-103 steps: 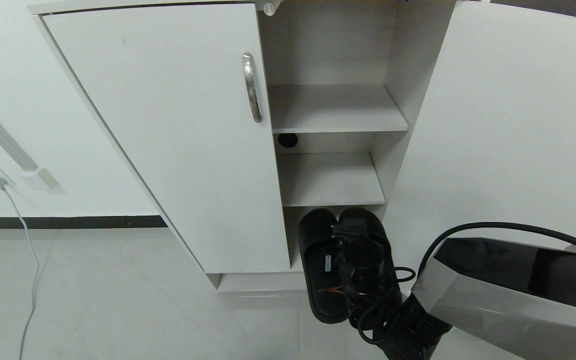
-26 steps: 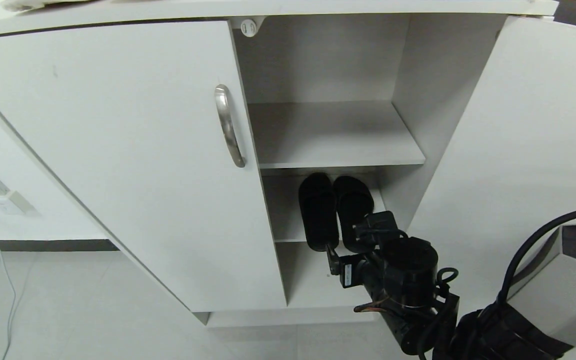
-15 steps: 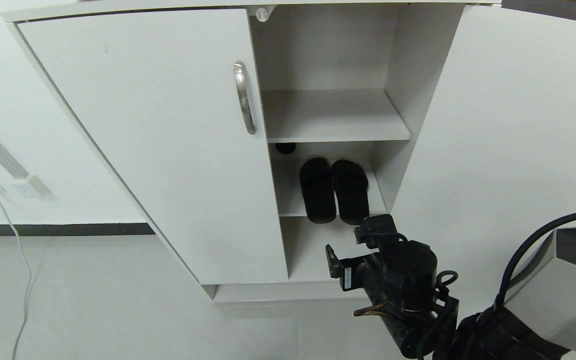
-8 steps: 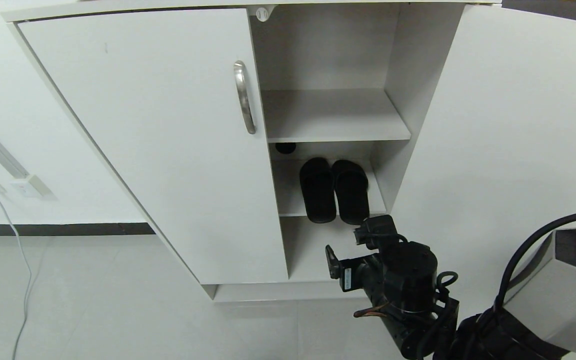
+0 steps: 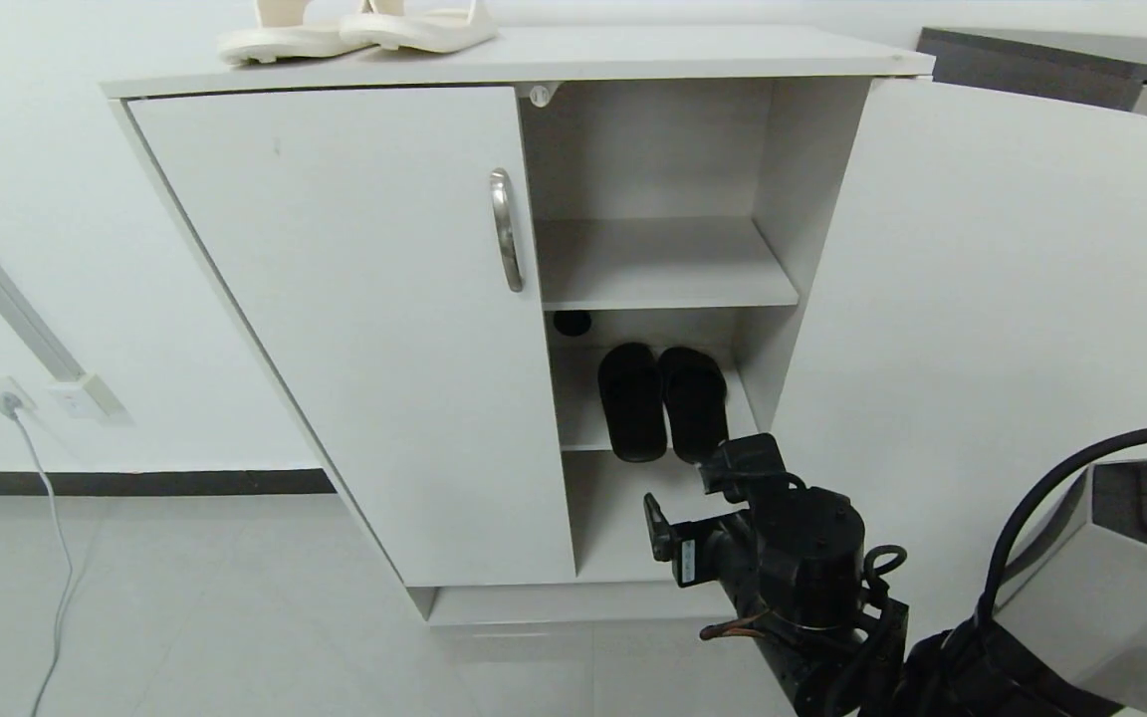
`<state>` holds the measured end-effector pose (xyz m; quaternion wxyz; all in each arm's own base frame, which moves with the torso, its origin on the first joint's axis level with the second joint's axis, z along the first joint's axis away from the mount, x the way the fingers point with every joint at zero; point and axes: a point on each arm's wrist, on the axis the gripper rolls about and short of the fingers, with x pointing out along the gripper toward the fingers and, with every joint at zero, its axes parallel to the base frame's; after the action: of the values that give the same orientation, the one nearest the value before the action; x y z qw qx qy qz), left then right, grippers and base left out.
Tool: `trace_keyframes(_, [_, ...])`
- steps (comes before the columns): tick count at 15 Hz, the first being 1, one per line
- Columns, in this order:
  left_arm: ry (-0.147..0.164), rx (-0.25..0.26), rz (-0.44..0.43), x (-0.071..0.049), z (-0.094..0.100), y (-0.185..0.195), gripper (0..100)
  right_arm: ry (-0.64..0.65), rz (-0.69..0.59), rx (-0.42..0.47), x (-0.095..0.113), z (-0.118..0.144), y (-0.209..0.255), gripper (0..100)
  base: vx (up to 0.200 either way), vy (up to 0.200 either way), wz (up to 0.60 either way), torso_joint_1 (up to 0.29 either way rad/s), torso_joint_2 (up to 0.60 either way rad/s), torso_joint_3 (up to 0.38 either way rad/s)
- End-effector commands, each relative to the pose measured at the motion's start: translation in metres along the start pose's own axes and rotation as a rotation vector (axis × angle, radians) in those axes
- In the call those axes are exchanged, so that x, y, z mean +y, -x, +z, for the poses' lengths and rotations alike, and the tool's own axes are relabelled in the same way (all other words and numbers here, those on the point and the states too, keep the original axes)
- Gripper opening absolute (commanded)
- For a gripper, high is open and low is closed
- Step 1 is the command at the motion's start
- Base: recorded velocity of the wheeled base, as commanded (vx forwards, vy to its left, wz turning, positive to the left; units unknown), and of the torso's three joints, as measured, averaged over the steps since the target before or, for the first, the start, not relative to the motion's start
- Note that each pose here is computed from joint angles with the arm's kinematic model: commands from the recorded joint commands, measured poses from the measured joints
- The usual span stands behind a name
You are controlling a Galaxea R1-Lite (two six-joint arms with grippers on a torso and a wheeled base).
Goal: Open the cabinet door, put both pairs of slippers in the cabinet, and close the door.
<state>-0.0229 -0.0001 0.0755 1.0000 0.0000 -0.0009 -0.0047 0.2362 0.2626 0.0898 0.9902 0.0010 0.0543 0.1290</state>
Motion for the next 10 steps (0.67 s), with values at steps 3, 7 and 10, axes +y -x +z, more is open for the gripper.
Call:
trace_keyframes(3, [0.002,0.000,0.000,0.0000,0.0001,-0.0001,0,0.002,-0.002,0.003,0.0003,-0.0015,0.0000,100,0.000,0.000,0.00,0.004,0.00,0.199])
trace_keyframes(7, [0.002,0.000,0.002,0.0000,0.0001,-0.0001,0,0.012,-0.003,0.013,-0.0010,-0.0041,0.0014,100,0.000,0.000,0.00,0.001,0.00,0.051])
trace_keyframes(10, [0.003,0.000,0.002,0.0000,0.0001,-0.0001,0,0.013,-0.003,0.014,-0.0012,-0.0044,0.0016,100,0.000,0.000,0.00,0.000,0.00,0.000])
